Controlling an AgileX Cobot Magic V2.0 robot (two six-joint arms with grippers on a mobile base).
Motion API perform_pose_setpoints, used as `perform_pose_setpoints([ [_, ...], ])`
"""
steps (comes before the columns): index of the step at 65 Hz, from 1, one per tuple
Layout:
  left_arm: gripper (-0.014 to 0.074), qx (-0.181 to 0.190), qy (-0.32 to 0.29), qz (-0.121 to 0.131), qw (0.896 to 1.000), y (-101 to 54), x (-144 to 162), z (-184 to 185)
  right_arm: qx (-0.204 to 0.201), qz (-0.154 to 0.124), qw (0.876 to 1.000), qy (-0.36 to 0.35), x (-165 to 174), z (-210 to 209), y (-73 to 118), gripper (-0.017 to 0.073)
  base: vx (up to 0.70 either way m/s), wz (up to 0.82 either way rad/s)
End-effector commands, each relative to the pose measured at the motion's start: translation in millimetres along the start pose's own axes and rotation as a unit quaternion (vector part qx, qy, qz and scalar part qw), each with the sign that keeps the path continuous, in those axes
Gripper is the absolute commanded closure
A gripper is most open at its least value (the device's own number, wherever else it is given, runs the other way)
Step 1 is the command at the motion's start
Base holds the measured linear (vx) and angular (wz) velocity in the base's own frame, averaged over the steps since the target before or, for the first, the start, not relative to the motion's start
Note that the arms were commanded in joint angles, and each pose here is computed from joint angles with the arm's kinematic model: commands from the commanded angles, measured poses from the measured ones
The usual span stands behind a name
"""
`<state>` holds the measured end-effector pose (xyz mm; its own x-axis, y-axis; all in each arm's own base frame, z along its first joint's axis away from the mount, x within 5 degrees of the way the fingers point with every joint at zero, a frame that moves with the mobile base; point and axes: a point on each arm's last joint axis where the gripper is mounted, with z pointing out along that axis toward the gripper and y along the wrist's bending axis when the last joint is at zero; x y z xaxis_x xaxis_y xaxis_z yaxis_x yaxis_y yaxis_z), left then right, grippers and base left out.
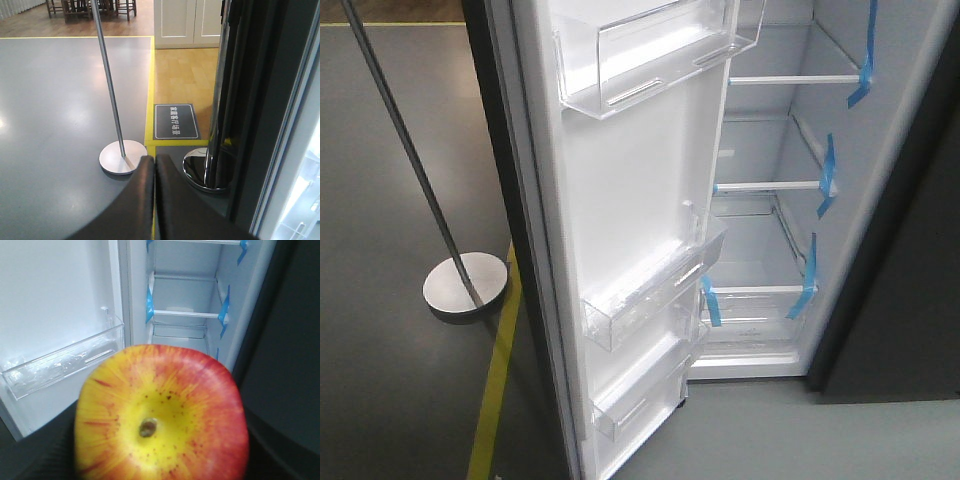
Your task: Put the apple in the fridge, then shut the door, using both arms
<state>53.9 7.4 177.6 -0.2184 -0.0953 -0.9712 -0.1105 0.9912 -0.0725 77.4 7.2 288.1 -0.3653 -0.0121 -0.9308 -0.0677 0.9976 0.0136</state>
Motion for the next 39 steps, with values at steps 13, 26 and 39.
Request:
perform_pose_setpoints([
  [13,0.0598,0.011,-0.027,-0.006,1.0,-1.4,0.4,0.9,0.012,0.001,0.999,-0.049,-14.9,-3.3,-2.0,0.0529,0.04,0.0],
  [26,0.0598,0.011,-0.027,-0.006,1.0,-1.4,0.4,0.9,0.012,0.001,0.999,-0.049,-14.9,-3.3,-2.0,0.0529,0.05,0.0],
  [39,0.0598,0.011,-0.027,-0.006,1.0,-1.4,0.4,0.9,0.012,0.001,0.999,-0.049,-14.9,-3.3,-2.0,0.0529,0.05,0.01],
])
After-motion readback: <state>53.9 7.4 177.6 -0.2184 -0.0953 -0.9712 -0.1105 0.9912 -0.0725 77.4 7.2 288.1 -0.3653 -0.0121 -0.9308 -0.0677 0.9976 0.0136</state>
